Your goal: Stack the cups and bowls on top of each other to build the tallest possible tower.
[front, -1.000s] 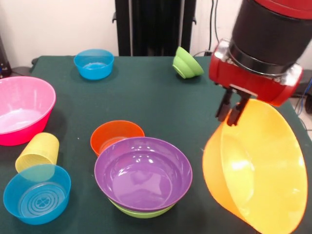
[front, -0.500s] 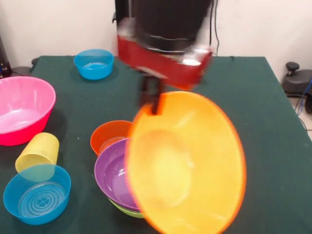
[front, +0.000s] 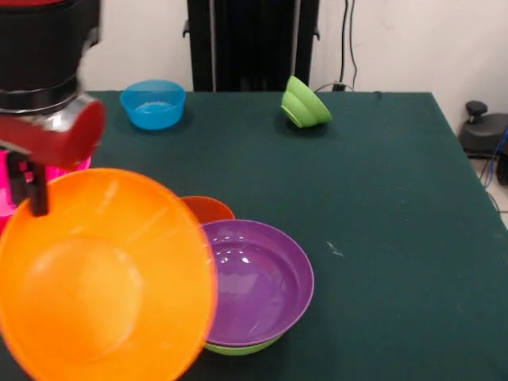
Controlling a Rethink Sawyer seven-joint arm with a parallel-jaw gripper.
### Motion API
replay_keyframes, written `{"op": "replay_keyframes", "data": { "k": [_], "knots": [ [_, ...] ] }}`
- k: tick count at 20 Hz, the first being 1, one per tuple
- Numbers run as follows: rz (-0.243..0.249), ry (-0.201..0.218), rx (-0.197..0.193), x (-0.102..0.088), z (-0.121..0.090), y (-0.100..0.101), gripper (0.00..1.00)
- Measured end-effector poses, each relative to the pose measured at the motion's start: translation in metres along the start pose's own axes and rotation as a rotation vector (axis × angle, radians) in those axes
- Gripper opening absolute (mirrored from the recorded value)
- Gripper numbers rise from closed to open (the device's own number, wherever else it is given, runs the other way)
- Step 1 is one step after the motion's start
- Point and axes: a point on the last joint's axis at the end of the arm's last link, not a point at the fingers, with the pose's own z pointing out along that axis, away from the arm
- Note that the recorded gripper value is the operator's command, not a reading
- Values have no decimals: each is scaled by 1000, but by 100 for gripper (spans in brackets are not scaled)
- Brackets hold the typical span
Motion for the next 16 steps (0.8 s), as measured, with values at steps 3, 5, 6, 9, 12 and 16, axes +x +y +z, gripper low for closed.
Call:
{"op": "replay_keyframes", "data": {
  "k": [3,5,6,9,12,16],
  "knots": [
    [-34,-19,13,-1,14,-12,0],
    [-42,-24,20,0,17,-12,0],
    [-45,-25,23,1,19,-12,0],
    [-66,-15,36,8,17,1,0],
    [-87,-9,38,15,10,17,0],
    [-140,-13,38,27,-12,62,0]
  ]
}}
